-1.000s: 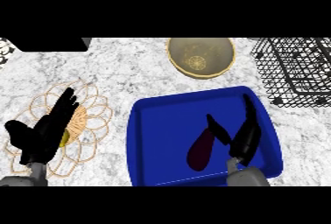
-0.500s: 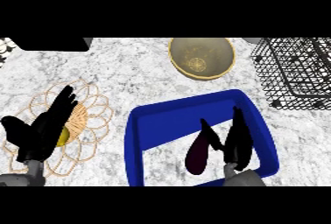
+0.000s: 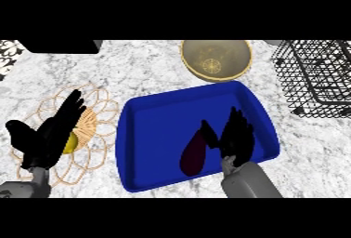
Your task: Pick the eggplant from the tray and place it in the tiered basket
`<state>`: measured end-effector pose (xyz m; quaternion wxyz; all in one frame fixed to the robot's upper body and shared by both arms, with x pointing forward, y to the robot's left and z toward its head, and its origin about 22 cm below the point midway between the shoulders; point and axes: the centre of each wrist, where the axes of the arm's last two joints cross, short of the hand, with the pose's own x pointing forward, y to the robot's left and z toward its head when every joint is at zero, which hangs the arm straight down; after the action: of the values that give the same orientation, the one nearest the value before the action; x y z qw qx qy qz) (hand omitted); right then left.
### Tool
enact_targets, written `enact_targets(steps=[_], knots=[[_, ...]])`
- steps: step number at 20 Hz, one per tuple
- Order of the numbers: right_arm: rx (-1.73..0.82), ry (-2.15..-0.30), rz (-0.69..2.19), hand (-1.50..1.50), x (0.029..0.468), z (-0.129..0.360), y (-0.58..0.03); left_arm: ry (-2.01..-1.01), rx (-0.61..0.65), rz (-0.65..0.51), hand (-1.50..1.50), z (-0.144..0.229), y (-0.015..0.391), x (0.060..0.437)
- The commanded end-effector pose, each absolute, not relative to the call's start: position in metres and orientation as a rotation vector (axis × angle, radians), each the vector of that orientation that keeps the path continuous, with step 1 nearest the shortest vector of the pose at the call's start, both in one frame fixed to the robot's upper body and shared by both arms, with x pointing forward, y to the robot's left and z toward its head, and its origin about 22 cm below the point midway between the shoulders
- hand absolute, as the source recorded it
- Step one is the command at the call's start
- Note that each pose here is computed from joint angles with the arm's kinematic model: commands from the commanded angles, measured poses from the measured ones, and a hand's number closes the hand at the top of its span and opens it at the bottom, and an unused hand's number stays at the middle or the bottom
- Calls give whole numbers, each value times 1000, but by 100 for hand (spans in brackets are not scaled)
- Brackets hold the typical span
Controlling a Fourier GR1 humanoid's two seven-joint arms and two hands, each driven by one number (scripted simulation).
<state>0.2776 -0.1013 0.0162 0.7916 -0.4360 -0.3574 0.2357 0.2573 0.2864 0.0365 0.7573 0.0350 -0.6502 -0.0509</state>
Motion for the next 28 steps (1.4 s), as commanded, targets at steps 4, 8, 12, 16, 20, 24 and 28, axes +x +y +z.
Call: enact_targets(steps=[4, 8, 12, 16, 20, 24, 28], knots=[[-1042, -502, 515, -150, 300, 46, -84, -1409, 73, -101, 0, 43, 288, 263], [-1028, -431, 510, -150, 300, 32, -92, -1415, 73, -99, 0, 31, 282, 259], [-1049, -400, 498, -150, 303, 27, -98, -1414, 74, -99, 0, 38, 291, 262], [-1094, -384, 521, -150, 289, 11, -97, -1429, 73, -111, 0, 47, 285, 262], [-1145, -388, 515, -150, 295, 19, -101, -1407, 76, -92, 0, 38, 300, 258], [-1161, -377, 549, -150, 273, 6, -99, -1428, 84, -81, 0, 41, 291, 262], [-1103, -312, 577, -150, 276, 7, -106, -1408, 78, -91, 0, 35, 282, 256]])
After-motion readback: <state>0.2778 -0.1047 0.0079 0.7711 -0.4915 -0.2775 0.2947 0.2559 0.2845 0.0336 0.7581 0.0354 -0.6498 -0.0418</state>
